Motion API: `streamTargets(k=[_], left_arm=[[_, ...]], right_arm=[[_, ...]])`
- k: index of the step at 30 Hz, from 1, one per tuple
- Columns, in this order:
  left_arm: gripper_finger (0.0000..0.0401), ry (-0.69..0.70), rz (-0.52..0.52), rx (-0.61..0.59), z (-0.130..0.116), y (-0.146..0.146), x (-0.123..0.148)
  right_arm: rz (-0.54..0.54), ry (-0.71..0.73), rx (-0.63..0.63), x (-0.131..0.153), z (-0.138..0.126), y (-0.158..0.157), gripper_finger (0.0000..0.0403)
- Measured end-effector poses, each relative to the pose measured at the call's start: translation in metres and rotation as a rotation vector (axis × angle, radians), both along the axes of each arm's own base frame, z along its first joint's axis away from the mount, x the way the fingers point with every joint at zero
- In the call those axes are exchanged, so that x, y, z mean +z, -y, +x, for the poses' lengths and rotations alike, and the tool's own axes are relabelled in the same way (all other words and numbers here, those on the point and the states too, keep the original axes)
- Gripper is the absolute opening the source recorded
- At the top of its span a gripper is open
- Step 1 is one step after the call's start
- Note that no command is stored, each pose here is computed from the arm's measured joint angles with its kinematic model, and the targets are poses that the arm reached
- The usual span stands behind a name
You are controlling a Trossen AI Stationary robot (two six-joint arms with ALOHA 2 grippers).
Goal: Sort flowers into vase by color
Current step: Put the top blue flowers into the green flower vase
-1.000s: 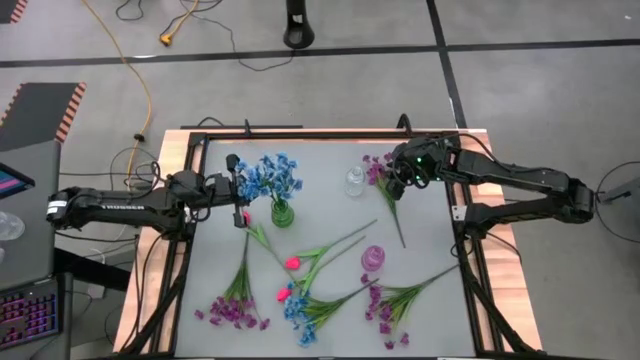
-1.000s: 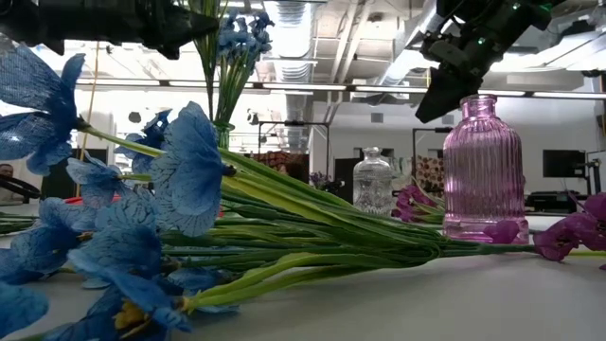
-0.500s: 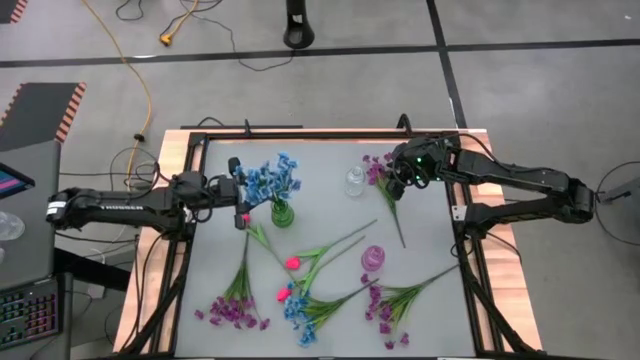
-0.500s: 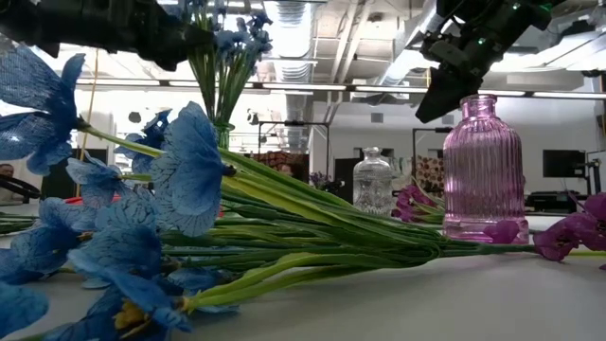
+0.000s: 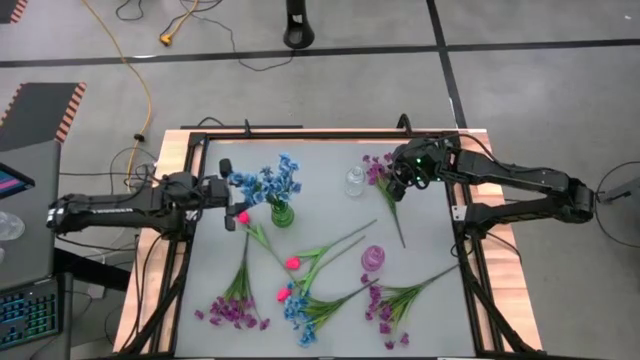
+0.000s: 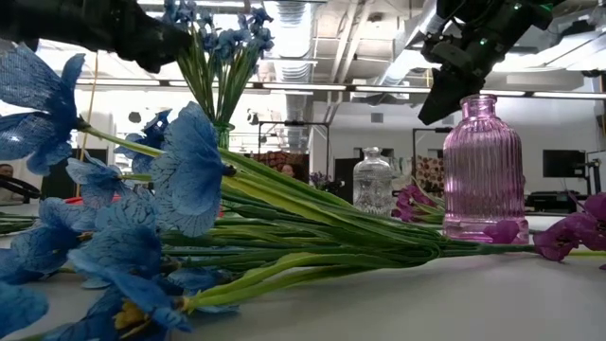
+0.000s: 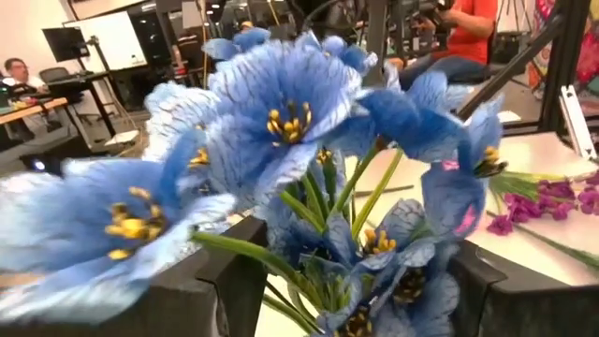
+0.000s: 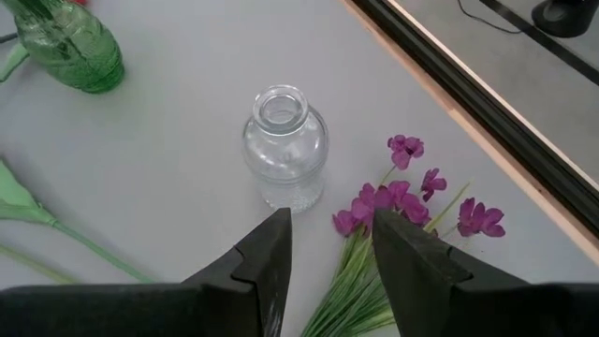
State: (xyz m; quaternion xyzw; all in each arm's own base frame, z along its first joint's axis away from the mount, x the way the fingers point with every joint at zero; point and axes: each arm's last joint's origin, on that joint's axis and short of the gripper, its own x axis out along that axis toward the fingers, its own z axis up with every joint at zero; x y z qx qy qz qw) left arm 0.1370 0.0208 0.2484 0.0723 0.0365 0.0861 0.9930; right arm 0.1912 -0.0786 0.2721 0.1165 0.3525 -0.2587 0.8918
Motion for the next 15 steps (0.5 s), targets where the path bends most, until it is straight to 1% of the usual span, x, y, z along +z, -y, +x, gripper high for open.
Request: streamTargets(k=[6,8,11,15], left_arm=[[0.0209,-0.009,-0.016,0.001,-0.008,0.001,0.000],[0.0209,-0.023,-0.023,0.001,-0.011,0.002,-0.001],[0.0209,-0.048,-0.035,0.002,-0.014,0.002,-0.004],[0.0209,-0.087,-0.061,0.005,-0.018,0.003,-0.008]], right_arm=[[0.008,-0.015,-0.005,-0.001,-0.001,0.000,0.0175],[0.023,-0.006,-0.030,-0.001,-0.002,0.002,0.0175],[0.054,0.014,-0.116,-0.001,-0.004,0.005,0.0175],[0.113,-0.004,-0.258,-0.005,-0.010,0.008,0.0175]])
